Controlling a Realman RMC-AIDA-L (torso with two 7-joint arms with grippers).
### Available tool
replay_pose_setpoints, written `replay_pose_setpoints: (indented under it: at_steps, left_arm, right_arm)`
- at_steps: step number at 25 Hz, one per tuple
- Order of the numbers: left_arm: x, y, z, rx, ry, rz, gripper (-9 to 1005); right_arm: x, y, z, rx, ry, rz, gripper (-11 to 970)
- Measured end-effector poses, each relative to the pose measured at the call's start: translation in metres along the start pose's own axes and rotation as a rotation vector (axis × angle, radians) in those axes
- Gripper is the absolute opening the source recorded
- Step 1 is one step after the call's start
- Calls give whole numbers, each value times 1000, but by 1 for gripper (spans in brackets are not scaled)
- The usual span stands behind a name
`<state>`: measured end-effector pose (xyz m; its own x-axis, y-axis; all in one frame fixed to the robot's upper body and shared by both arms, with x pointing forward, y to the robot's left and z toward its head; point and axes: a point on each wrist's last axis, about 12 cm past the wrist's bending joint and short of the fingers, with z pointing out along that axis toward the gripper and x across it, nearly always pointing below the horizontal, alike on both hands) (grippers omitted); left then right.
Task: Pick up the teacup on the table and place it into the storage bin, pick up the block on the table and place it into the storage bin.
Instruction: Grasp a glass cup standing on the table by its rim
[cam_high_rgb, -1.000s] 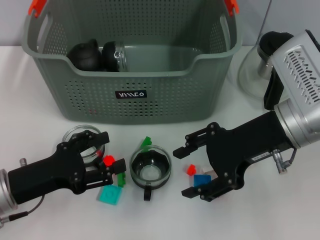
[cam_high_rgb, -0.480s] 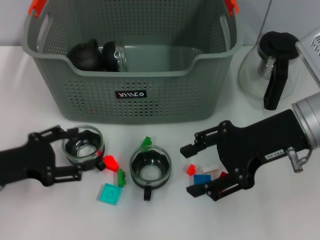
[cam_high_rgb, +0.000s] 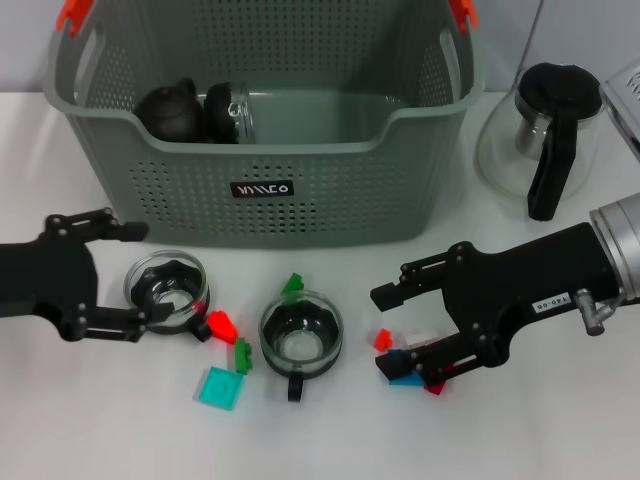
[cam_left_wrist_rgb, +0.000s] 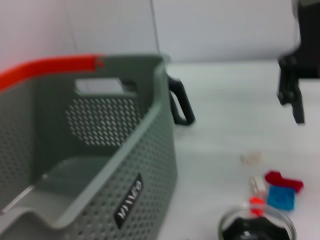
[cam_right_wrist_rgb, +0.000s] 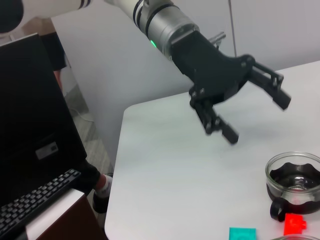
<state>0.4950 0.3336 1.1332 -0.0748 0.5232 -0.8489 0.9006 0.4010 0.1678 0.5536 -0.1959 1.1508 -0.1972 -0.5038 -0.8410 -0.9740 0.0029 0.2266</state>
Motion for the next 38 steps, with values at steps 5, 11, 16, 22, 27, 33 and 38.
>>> replay_pose_setpoints:
  at_steps: [5, 11, 16, 22, 27, 33, 38]
  left_arm:
    - [-13, 5, 19, 67, 107, 30, 859]
    - [-26, 9, 29, 84, 279, 96, 858]
    - [-32, 9, 32, 100, 376, 139, 858]
    - [-34, 14, 48, 86, 470, 124, 857]
    - [-32, 13, 62, 100, 503, 157, 856]
    - [-31, 11, 72, 115, 533, 177, 856]
    - [-26, 10, 82, 122, 570, 171, 855]
  right_arm:
    - [1, -1, 0, 18, -10, 9, 778]
    - [5, -5, 6, 27, -21, 36, 780]
    - [7, -9, 11, 38, -24, 56, 779]
    - [10, -11, 16, 37, -27, 72, 780]
    - [11, -12, 16, 45, -28, 80, 779]
    - [12, -13, 15, 48, -28, 83, 779]
    - [12, -13, 15, 51, -28, 85, 780]
